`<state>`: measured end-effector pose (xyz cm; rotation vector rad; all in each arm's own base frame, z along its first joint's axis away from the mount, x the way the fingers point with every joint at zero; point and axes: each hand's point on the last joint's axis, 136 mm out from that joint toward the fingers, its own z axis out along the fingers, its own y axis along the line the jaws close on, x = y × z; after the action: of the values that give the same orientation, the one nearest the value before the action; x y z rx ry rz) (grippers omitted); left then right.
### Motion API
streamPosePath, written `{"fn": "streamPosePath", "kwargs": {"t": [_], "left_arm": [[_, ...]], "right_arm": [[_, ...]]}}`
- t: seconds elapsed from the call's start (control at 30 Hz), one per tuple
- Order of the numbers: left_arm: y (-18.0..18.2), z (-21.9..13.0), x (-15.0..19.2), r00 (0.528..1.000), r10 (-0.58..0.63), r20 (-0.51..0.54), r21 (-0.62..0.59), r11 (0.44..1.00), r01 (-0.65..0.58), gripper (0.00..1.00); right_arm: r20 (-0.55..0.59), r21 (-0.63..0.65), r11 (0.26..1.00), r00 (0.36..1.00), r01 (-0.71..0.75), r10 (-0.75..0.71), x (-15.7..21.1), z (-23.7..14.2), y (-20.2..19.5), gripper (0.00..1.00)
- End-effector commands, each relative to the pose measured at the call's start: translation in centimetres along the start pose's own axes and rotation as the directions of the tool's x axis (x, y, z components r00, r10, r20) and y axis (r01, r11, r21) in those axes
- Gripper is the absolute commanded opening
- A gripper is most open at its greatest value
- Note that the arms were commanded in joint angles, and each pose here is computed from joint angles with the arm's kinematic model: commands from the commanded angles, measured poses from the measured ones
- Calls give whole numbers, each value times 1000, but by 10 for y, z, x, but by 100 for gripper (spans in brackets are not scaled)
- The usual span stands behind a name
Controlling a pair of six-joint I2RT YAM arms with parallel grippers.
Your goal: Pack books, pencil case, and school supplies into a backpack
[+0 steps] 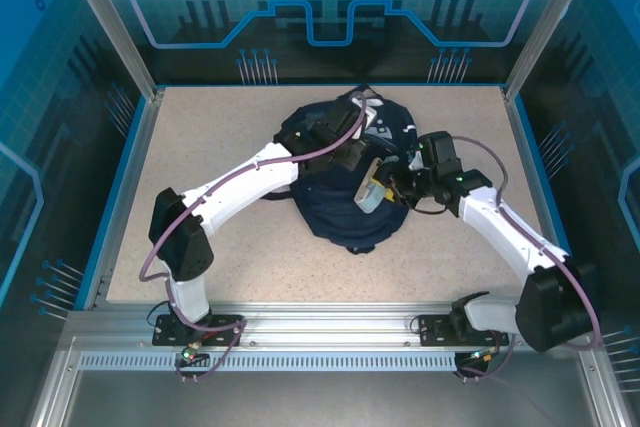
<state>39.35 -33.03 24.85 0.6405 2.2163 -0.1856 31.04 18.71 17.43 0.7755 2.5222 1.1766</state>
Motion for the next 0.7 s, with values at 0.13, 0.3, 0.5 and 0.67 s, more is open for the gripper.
{"fn": "streamPosePath", "kwargs": {"t": [0.13,0.3,0.5,0.67], "left_arm": [[-17,-49,-73,971,-168,169,121,981,149,0],[-26,-45,-66,974,-189,124,162,972,168,0],[-28,-43,-62,972,-211,98,172,966,193,0],[-24,-37,-62,972,-218,83,148,968,205,0]], "right_arm": [[135,-127,991,989,-44,61,-35,15,47,32],[201,-177,981,974,-72,108,-57,29,54,32],[159,-216,976,984,-40,75,-64,59,76,35],[85,-185,981,994,-52,69,-55,85,73,47]]}}
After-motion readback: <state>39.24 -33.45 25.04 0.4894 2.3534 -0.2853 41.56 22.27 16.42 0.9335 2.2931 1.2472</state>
